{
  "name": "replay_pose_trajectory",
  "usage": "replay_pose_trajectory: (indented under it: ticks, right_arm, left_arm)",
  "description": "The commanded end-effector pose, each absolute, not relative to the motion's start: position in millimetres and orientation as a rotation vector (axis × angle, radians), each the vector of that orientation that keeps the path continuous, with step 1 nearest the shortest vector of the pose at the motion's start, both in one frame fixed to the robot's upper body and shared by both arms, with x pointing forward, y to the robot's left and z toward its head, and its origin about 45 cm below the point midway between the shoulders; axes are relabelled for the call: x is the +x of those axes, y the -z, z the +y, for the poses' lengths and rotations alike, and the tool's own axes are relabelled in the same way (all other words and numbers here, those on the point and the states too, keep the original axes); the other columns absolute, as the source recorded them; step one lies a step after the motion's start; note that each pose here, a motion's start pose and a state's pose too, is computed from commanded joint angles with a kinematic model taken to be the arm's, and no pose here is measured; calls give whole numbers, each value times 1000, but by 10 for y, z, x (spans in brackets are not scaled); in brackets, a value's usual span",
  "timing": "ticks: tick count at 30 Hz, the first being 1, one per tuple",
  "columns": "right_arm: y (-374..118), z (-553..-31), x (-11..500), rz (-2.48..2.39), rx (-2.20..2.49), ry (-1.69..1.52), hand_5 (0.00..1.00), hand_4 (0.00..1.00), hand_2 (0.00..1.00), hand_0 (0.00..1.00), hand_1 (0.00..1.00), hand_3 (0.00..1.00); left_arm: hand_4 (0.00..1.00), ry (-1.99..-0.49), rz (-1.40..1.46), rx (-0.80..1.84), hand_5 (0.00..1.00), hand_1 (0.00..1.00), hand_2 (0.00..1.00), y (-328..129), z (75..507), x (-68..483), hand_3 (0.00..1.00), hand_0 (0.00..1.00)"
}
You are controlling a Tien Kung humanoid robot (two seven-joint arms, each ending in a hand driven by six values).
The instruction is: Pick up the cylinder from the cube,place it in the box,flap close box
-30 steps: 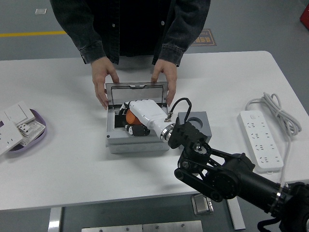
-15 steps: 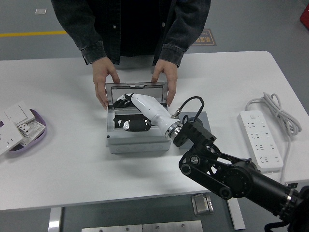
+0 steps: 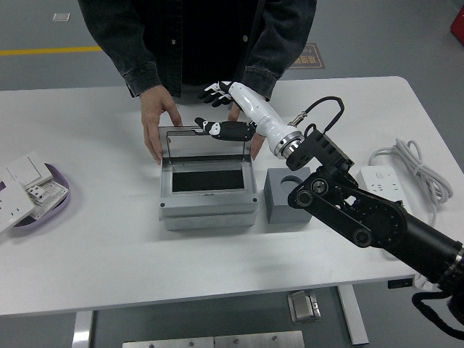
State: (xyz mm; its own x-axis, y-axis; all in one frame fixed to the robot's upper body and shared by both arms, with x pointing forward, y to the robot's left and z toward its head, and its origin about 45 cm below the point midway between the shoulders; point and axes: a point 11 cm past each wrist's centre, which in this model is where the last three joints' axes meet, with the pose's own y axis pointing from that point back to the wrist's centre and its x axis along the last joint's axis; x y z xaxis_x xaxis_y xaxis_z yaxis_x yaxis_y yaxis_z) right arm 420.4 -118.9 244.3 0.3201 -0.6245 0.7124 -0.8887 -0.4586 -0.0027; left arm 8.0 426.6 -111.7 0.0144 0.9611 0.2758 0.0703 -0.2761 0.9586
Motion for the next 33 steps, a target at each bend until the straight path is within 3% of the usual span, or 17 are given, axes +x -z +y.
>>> replay_pose_trajectory:
  ticks: [10, 25, 33]
  right_arm:
    - [-2262, -1289, 4178, -1264, 2158, -912, 338, 735, 670, 719, 630, 680]
    - [-2234, -1208, 3570, -1127, 2195, -1034, 351, 730, 668, 682, 626, 678]
    - [-2074, -1187, 3380, -1158, 2289, -909, 356, 722, 667, 649, 625, 678]
  left_arm:
    - [668, -1375, 1109, 1467, 320, 588, 565, 1119, 4258, 109, 607, 601]
    - [663, -1381, 1110, 1461, 317, 588, 566, 1124, 4246, 103, 608, 601]
    - [664, -1379, 1106, 1457, 318, 588, 566, 1128, 4239, 96, 608, 601]
